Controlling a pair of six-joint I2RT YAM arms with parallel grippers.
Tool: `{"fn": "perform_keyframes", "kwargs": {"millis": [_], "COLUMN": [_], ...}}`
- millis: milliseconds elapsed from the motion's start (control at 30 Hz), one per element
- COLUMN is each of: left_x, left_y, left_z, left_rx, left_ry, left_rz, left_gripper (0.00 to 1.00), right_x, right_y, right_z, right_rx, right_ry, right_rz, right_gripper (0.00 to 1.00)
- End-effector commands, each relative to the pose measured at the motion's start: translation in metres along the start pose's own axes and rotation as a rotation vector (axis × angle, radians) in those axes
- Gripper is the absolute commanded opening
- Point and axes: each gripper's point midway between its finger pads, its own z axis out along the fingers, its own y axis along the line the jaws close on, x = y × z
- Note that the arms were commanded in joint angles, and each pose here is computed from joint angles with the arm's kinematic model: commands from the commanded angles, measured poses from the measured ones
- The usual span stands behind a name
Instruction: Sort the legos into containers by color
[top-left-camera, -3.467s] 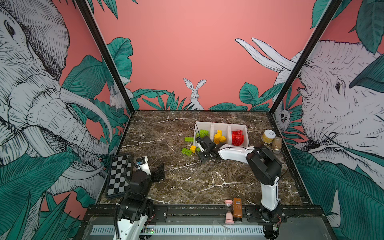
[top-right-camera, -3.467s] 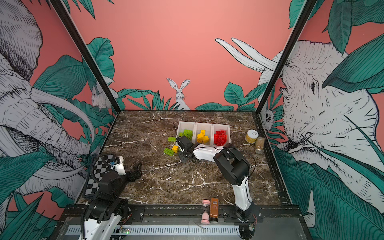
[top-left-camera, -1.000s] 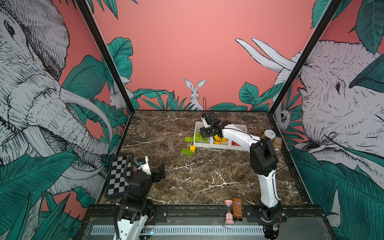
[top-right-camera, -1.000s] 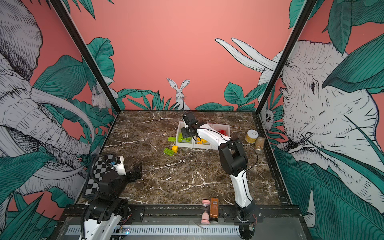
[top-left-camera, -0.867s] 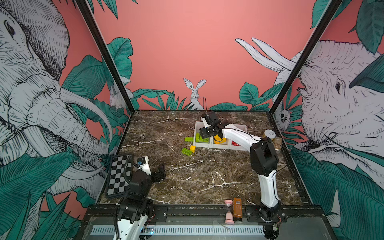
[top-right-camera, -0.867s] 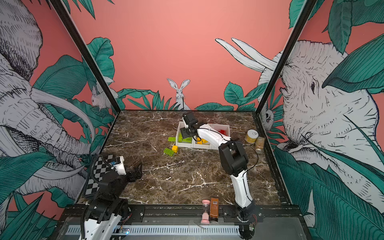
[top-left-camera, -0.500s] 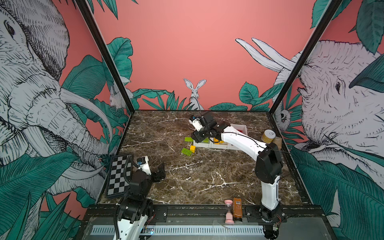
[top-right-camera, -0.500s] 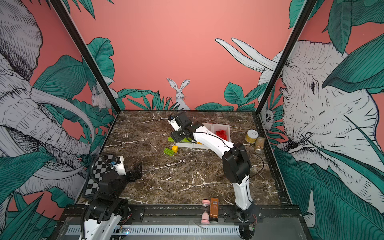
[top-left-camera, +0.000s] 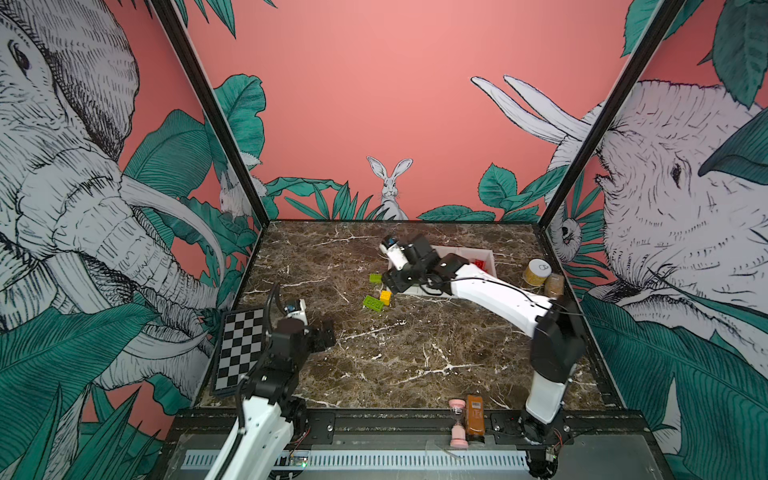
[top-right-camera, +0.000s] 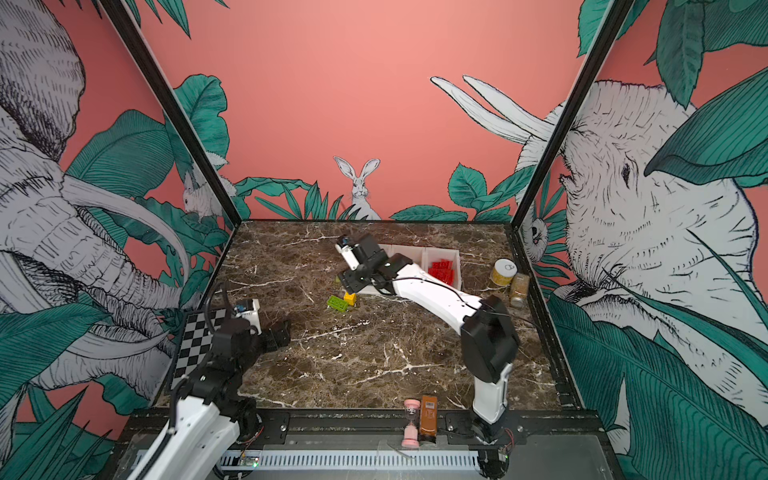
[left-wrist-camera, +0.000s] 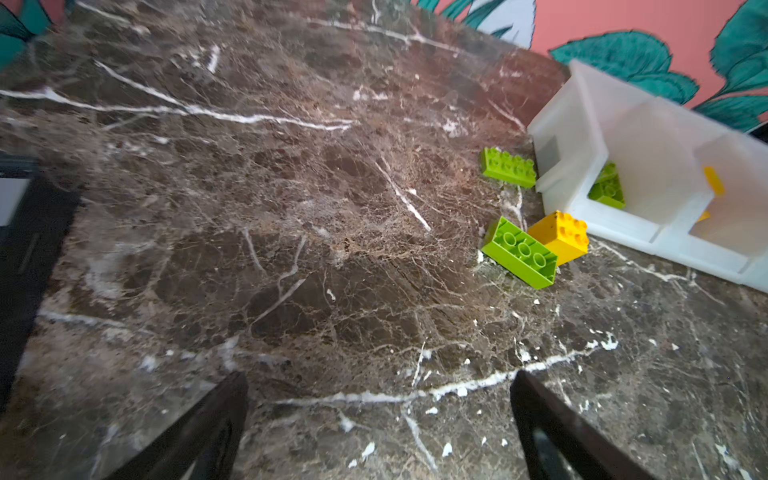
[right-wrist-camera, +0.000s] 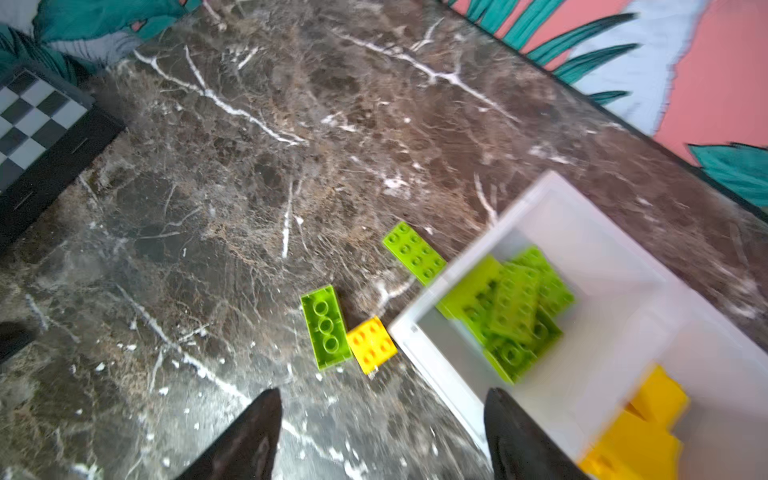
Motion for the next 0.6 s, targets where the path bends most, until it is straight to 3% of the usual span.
{"fn": "perform_keyframes", "kwargs": {"millis": [0, 133, 267, 433, 567], "left_x": [-0.048, -0.084, -0.103, -0.108, -0.102], "left_y": [-0.037, -0.072, -0.095, -0.115, -0.125], "left_z": [0.026, 0.075, 0.129, 0.186, 0.205], "left_rx": [0.094, 0.148, 0.176, 0.207, 0.204], "left_ry": [-0.02, 0.068, 0.132, 0.229, 0.296], "left_rz": [-0.001, 0.079, 0.143, 0.179, 0.229], "left_gripper": [0.98, 0.97, 0.97, 0.94, 0.93], "right_x": [-0.033, 0.021, 0.053, 0.083, 0.101], "right_y": [-0.023, -0.038, -0.037, -0.039, -0.048], "right_z": [-0.079, -0.119, -0.156, -0.189, -0.204], "right_rx": [0.028, 0.078, 0.08, 0.102, 0.151], "right_ry": [-0.228, -0.204, -0.264, -0.309, -0.333], "right_rz": [0.089, 0.109, 0.15, 0.206, 0.237], "right_gripper": [0.76, 0.77, 0.78, 0.82, 0.84]}}
